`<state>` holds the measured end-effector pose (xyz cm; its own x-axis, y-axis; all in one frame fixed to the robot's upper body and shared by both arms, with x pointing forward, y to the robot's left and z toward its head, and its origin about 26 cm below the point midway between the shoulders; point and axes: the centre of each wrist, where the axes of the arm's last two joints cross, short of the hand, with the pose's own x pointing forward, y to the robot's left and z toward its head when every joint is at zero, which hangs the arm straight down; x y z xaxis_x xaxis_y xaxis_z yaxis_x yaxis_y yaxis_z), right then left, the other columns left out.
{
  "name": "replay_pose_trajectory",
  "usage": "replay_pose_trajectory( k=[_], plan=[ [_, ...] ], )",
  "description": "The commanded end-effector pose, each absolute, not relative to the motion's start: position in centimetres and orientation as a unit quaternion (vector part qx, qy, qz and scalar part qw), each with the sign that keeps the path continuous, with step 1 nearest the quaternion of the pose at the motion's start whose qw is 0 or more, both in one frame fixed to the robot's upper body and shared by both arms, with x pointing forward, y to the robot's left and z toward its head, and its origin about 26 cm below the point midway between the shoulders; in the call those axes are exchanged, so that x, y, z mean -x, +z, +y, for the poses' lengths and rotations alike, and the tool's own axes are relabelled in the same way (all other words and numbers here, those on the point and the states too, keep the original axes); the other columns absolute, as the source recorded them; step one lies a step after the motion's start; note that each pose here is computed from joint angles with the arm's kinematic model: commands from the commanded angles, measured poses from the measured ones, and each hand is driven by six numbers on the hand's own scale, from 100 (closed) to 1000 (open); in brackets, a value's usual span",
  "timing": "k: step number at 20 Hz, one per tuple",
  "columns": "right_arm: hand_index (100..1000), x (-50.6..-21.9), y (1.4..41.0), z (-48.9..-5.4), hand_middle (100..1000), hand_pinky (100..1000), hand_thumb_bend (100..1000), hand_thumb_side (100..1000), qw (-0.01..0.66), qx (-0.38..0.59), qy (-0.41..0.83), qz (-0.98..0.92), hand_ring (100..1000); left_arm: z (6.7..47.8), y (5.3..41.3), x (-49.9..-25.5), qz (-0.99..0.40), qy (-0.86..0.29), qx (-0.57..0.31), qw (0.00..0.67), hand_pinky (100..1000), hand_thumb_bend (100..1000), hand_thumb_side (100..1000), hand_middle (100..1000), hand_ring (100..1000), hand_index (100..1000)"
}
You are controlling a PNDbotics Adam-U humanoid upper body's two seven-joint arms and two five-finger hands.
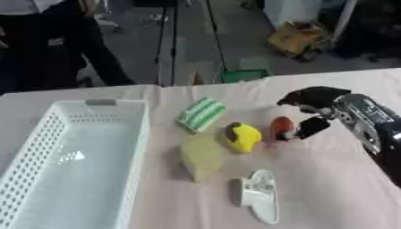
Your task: Pick up objects on the table and place them in the box.
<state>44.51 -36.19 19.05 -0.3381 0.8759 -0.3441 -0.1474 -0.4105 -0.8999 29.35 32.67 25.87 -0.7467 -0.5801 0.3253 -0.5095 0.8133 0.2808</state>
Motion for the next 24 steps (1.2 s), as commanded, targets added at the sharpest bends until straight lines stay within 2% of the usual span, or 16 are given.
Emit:
replay_pose_trajectory(
  k=[1,5,12,16,17,24],
  plan=[
    [968,-44.66,20.32,-36.77,833,866,656,877,0.356,0.464,0.703,-0.404,813,32.74,26.52,-29.14,-0.932,-0.091,-0.295,0.192,1000,100,1000,896,972,922],
    [953,-44.76,19.99,-36.9,814,849,652,861,0.362,0.459,0.707,-0.397,762,32.74,26.52,-29.15,-0.932,-0.09,-0.294,0.193,1000,100,1000,894,972,920],
    [934,-44.78,19.6,-37.03,801,845,653,846,0.372,0.44,0.721,-0.385,758,32.81,26.56,-29.13,-0.932,-0.086,-0.294,0.191,1000,100,1000,892,971,919],
    [899,-44.74,19.74,-36.89,734,834,651,846,0.369,0.439,0.721,-0.39,735,32.79,26.51,-29.13,-0.932,-0.086,-0.294,0.193,1000,100,1000,892,971,919],
    [879,-44.72,19.77,-36.85,691,827,644,848,0.367,0.44,0.72,-0.392,723,32.8,26.5,-29.13,-0.932,-0.085,-0.294,0.193,1000,100,1000,891,971,919],
    [823,-44.72,19.59,-36.69,612,817,613,867,0.361,0.448,0.713,-0.401,713,32.74,26.4,-29.15,-0.932,-0.084,-0.292,0.195,1000,100,1000,892,971,918]
  ],
)
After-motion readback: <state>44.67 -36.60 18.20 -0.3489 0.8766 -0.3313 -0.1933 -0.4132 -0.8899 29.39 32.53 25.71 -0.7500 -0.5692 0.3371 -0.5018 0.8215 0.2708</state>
